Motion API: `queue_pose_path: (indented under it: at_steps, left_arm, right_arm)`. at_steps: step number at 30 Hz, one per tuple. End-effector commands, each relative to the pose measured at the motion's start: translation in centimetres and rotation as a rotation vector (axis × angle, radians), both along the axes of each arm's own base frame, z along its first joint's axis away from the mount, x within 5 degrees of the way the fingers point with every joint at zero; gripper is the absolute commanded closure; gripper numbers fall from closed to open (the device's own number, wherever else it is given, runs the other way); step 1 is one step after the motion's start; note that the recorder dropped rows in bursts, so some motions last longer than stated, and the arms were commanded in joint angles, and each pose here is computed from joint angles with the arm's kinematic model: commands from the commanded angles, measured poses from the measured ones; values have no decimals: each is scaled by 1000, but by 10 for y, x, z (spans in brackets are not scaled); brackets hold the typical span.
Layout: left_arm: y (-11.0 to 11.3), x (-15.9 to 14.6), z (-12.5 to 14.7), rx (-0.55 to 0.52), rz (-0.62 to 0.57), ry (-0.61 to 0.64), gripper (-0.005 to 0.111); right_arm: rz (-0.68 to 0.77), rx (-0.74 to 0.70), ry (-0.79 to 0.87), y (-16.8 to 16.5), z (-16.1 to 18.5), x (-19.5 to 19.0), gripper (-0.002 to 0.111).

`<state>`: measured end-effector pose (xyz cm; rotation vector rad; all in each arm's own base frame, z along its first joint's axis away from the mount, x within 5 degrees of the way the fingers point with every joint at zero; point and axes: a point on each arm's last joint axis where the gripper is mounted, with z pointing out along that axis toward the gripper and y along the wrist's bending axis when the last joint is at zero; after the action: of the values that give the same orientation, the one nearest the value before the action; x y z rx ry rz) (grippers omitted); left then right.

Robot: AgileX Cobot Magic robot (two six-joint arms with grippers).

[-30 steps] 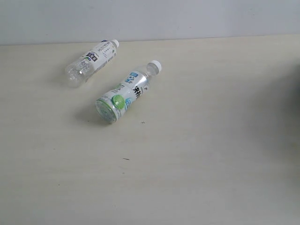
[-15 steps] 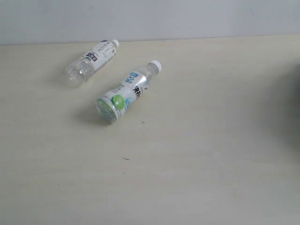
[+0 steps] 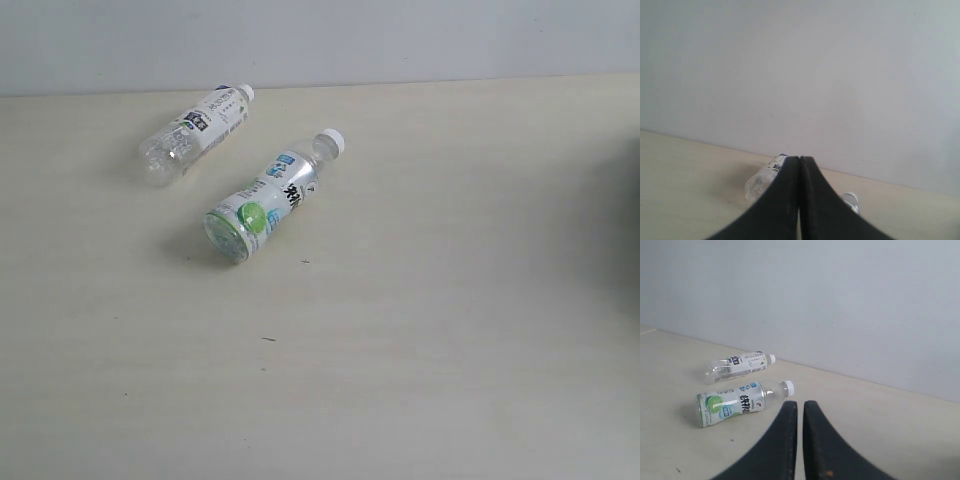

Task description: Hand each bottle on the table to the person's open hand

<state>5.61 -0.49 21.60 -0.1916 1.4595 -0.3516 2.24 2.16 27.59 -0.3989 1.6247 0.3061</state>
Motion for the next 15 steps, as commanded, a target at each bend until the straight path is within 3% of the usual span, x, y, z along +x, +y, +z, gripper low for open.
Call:
queue_pose_path:
  at_steps: [1, 15]
  left_arm:
    - [0, 0, 0, -9, -1, -12, 107]
    - [0, 0, 0, -9, -1, -12, 107]
  right_arm:
    - [-1, -4, 13, 0, -8, 3, 101]
    - [1, -6, 20, 1, -10, 3, 101]
